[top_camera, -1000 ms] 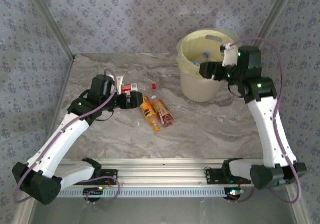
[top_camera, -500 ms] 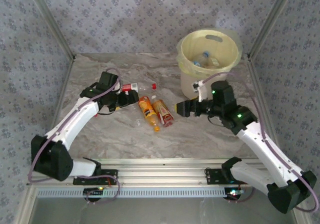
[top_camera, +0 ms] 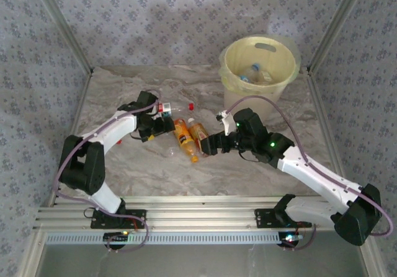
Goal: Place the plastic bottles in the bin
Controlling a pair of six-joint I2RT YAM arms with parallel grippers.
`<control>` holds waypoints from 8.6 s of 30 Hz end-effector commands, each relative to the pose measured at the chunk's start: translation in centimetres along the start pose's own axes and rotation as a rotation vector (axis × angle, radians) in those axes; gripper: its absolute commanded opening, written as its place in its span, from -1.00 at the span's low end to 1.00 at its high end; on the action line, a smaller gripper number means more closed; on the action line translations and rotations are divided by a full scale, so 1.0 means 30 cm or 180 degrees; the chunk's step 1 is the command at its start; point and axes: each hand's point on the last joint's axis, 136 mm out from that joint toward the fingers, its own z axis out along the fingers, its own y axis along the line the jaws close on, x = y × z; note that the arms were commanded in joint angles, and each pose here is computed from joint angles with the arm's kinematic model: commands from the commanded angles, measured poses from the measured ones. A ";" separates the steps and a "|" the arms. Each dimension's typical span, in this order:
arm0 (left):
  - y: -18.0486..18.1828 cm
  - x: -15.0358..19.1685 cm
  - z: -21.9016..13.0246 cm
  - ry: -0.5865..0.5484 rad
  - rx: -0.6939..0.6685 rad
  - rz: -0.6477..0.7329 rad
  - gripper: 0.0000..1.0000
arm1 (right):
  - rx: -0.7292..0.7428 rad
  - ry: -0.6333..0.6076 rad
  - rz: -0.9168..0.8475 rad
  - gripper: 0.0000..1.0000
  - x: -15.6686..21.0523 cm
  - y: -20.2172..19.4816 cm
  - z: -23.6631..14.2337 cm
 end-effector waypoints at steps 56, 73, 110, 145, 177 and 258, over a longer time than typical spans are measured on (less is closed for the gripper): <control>-0.356 0.023 -0.303 -0.1144 0.1850 -0.0295 0.08 | -0.0315 -0.0013 0.1059 0.90 -0.048 0.035 0.219; -0.448 0.062 -0.341 -0.0977 0.2340 -0.0594 0.08 | -0.0450 0.0000 0.1079 0.85 -0.046 0.044 0.272; -0.540 0.083 -0.662 -0.1306 0.2743 0.0872 0.99 | 0.0657 -0.0609 0.0098 0.10 -0.212 -0.097 -0.295; -0.421 0.153 -0.649 -0.1404 0.2051 0.1512 0.99 | 0.1762 -0.0432 0.0317 0.28 -0.674 -0.665 -0.451; -0.242 0.090 -0.276 -0.0675 0.1007 0.0238 0.99 | 0.0614 -0.0824 0.0164 0.80 -0.392 -0.195 -0.417; -0.438 0.058 -0.202 -0.0380 0.2078 -0.0568 0.14 | -0.0059 0.0283 0.0764 0.29 0.018 -0.021 0.289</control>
